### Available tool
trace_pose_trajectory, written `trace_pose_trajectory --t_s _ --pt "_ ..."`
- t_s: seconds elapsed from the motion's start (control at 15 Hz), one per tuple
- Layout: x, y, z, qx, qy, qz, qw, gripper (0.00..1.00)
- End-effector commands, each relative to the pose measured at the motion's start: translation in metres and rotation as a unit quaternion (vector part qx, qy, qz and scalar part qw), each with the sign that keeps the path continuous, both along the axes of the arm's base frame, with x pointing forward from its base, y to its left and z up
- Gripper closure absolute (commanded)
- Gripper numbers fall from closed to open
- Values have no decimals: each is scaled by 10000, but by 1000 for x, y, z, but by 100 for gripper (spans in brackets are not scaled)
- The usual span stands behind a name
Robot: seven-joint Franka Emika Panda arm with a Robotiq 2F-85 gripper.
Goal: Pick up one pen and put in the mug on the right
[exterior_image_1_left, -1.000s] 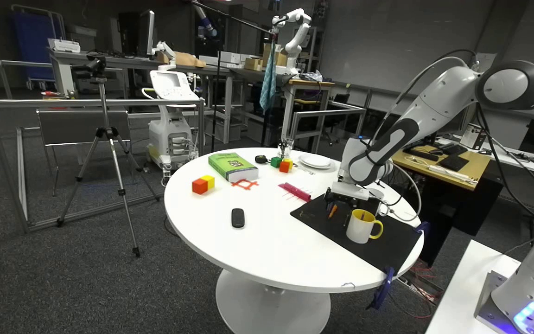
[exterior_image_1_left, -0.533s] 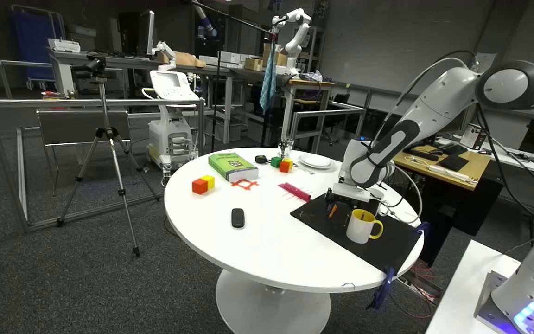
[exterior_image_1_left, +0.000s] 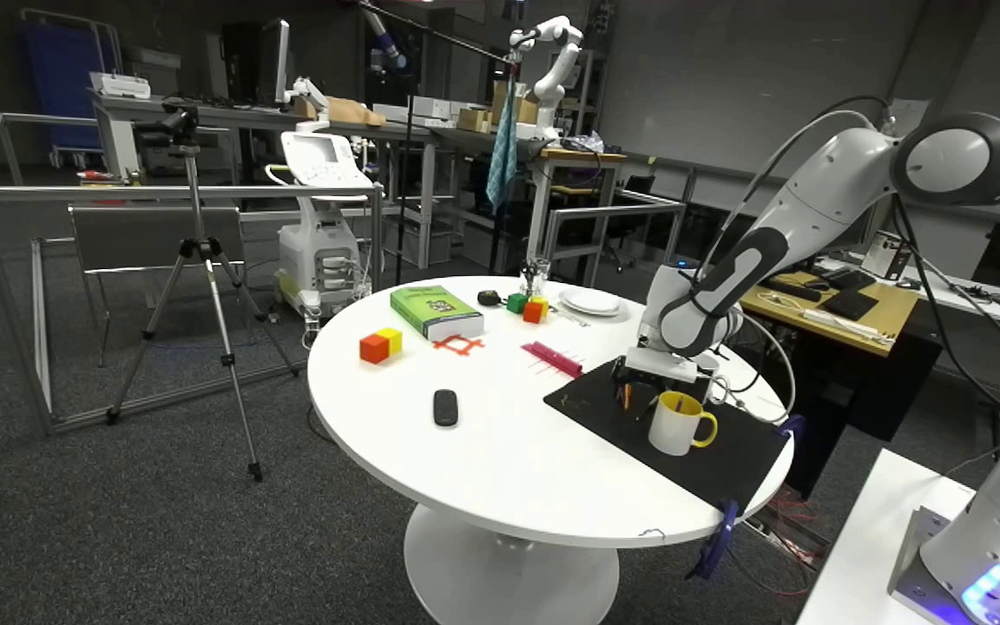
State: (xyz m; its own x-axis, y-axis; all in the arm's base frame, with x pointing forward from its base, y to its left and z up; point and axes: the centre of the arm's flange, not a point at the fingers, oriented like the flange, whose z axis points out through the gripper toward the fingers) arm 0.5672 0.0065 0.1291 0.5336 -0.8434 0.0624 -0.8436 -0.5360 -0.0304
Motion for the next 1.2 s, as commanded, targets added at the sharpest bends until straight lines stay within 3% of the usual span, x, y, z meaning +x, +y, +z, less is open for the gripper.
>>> trace_pose_trajectory --t_s 0.0,1.13 --pt "-9 -3 -2 46 -224 125 9997 0" --pt "25 11 12 25 -818 1044 9912 0"
